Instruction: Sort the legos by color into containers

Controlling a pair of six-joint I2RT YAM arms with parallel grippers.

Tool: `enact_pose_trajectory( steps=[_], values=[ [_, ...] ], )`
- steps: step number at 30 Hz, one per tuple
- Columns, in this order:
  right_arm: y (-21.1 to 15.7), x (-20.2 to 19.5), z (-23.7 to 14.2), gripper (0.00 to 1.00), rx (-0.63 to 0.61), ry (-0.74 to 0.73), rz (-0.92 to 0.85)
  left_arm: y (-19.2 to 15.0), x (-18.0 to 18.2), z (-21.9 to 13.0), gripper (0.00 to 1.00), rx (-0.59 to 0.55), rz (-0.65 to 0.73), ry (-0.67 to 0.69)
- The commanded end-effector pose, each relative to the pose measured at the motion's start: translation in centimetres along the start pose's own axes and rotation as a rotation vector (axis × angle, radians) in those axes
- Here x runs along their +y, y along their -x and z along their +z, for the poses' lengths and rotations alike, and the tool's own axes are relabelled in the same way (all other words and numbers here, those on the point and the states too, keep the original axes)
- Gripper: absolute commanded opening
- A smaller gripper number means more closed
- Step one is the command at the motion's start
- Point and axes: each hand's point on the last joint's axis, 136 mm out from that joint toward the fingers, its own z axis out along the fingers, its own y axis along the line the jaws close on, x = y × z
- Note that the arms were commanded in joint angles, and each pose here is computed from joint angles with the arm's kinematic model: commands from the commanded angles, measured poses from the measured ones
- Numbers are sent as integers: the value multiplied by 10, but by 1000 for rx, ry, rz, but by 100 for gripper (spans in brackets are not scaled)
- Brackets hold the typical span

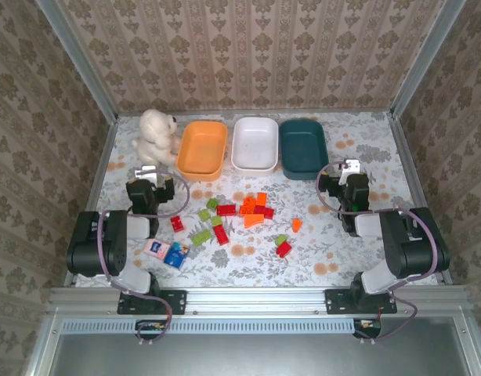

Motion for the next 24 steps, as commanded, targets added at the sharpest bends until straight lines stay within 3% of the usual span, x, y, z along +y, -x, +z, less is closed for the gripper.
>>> enact_pose_trajectory(
  steps=[1, 22, 24],
  values=[
    [5, -3, 1, 100, -11, -15, -8, 16, 0, 1, 100, -48, 4, -7],
    [4, -3, 1, 100, -12, -15, -8, 17, 0, 1, 100, -50, 4, -6],
    [17, -7, -5, 100, -43, -44, -2, 27, -1, -7, 100, -85, 24, 4]
  ],
)
